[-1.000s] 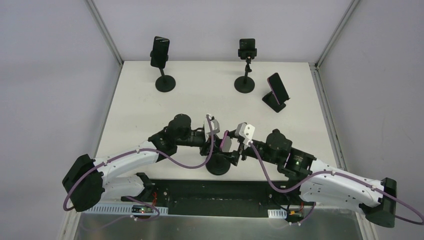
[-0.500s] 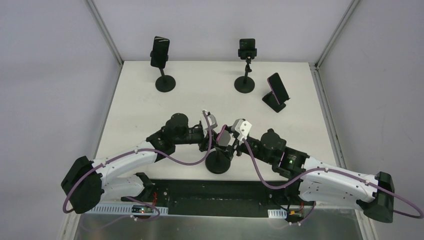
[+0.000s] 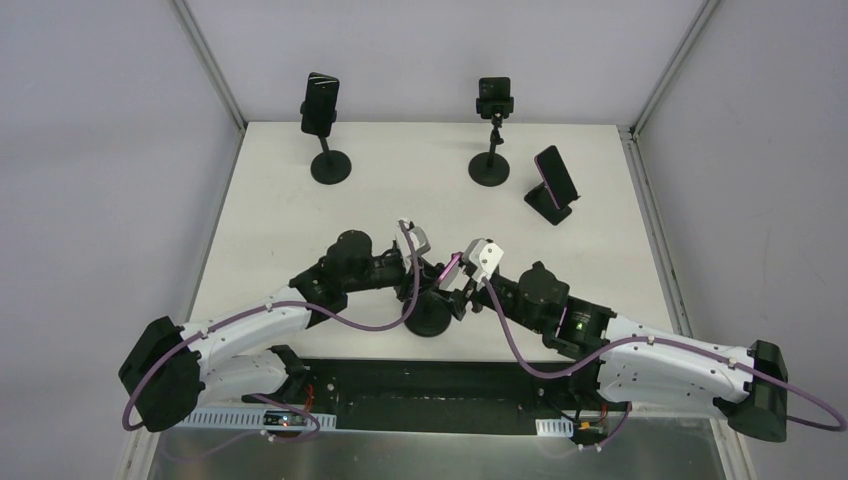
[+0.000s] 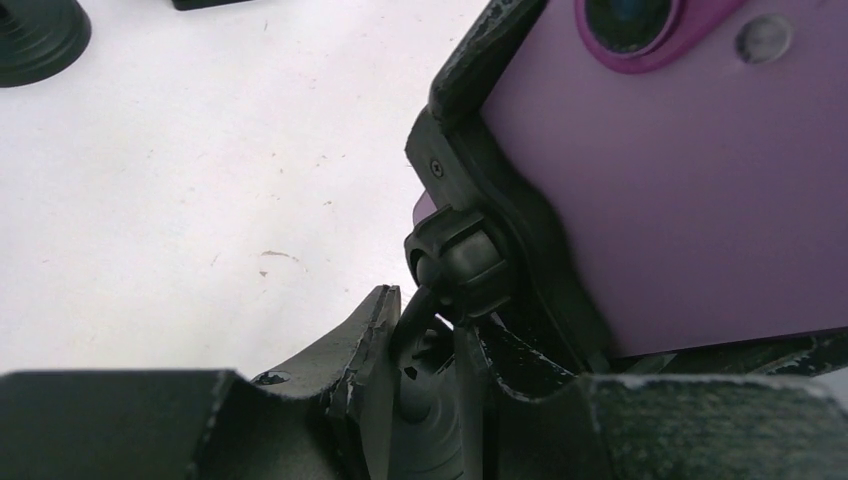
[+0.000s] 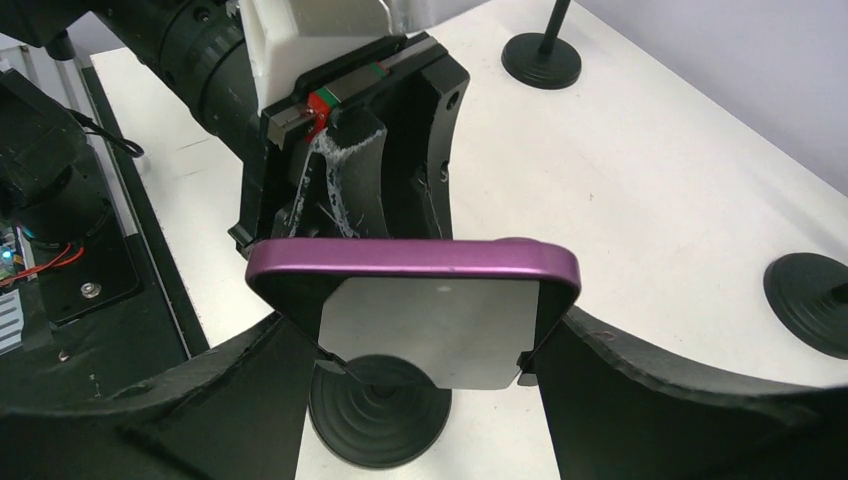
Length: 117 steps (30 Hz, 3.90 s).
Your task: Remove the phone from the phone stand
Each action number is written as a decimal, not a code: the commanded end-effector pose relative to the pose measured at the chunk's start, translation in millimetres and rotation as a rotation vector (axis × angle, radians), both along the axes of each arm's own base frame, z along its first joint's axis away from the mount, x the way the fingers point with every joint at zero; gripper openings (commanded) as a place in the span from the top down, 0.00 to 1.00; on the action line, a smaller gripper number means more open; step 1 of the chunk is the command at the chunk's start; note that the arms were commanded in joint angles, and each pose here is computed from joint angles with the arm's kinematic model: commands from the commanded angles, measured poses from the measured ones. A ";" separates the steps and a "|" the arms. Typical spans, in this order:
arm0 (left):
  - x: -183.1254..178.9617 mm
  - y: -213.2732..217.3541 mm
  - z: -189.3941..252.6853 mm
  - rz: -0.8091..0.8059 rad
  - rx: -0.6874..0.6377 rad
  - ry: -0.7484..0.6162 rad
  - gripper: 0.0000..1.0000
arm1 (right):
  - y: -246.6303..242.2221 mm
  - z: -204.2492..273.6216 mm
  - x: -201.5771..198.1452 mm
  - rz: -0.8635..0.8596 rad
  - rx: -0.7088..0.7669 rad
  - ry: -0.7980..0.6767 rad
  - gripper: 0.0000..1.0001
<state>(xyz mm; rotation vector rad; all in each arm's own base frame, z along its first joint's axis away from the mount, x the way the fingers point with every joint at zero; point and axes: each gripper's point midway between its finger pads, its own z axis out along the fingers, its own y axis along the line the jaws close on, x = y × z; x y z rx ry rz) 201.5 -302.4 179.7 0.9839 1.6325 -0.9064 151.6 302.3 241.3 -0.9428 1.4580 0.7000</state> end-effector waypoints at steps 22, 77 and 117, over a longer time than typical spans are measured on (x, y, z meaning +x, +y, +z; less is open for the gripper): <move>-25.0 -12.3 14.4 -0.187 -0.069 -0.019 0.98 | 4.7 31.1 -93.7 0.792 0.108 0.101 1.00; -78.1 -23.6 89.6 -0.413 -0.216 -0.136 0.13 | 12.8 20.7 -49.6 0.540 0.232 0.146 1.00; -56.6 -29.6 74.3 -0.323 -0.174 -0.117 1.00 | -10.8 14.6 -86.6 0.660 0.100 0.238 1.00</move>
